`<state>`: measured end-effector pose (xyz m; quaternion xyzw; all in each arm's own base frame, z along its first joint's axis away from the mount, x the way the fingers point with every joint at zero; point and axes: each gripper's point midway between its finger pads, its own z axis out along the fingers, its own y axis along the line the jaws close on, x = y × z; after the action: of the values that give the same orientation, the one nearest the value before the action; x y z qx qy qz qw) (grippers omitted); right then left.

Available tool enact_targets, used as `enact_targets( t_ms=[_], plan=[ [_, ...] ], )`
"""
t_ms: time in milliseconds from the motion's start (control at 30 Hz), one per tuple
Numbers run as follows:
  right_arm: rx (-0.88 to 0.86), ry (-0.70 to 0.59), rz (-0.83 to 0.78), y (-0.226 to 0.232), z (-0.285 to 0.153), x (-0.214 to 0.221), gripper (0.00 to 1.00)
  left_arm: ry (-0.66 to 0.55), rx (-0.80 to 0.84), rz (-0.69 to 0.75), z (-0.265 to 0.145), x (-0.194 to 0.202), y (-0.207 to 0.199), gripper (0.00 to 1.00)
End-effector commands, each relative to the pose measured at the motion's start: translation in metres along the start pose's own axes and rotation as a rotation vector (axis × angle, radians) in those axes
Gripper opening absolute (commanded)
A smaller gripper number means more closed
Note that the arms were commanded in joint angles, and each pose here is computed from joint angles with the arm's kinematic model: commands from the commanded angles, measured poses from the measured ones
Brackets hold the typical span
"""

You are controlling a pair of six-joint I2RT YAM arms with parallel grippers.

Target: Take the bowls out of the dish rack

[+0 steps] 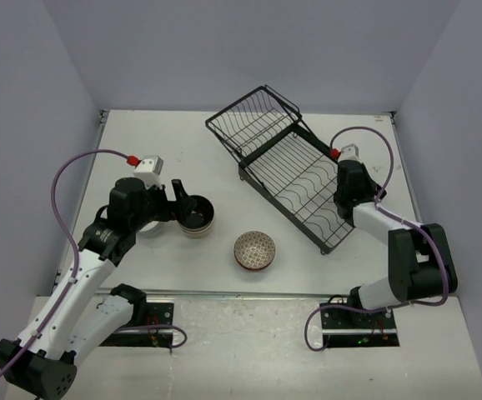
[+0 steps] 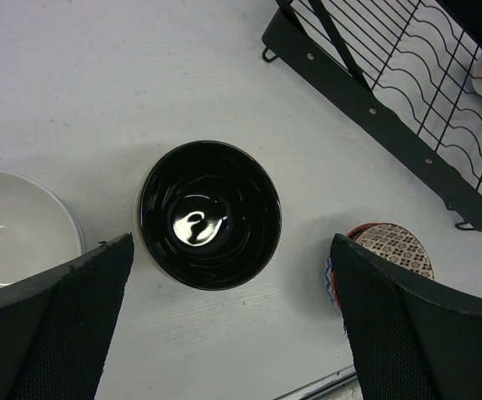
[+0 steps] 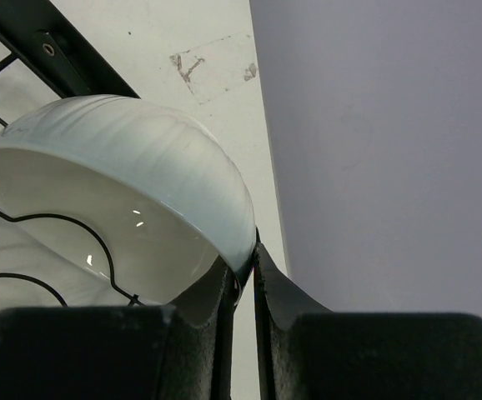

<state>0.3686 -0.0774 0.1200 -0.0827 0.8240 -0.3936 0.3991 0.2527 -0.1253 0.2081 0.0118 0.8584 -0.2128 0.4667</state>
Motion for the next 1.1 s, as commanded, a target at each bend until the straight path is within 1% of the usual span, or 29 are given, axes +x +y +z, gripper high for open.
enact_targets(
  t_ms=[0, 267, 567, 700, 933, 1000, 1067],
  plan=[
    [0.002, -0.131, 0.224, -0.012, -0.007, -0.036, 0.0, -0.039, 0.006, 0.042, 0.002, -0.008, -0.001, 1.0],
    [0.006, -0.166, 0.355, -0.025, -0.012, -0.035, 0.0, -0.039, 0.004, 0.042, 0.002, -0.007, 0.0, 1.0],
    [-0.048, -0.221, 0.467, -0.03, -0.021, -0.046, 0.0, -0.038, 0.001, 0.041, 0.002, -0.007, 0.0, 1.0],
    [-0.068, -0.234, 0.546, -0.034, -0.024, -0.047, 0.0, -0.036, 0.002, 0.04, 0.002, -0.007, 0.0, 1.0],
    [-0.081, -0.173, 0.477, -0.02, -0.013, -0.034, 0.0, -0.034, -0.001, 0.039, 0.003, -0.007, 0.001, 1.0],
    [-0.062, -0.156, 0.437, -0.019, -0.009, -0.029, 0.0, -0.033, 0.001, 0.04, 0.003, -0.006, 0.0, 1.0],
    [-0.054, -0.152, 0.36, -0.016, -0.006, -0.026, 0.0, -0.035, 0.0, 0.04, 0.003, -0.007, 0.001, 1.0]
  ],
)
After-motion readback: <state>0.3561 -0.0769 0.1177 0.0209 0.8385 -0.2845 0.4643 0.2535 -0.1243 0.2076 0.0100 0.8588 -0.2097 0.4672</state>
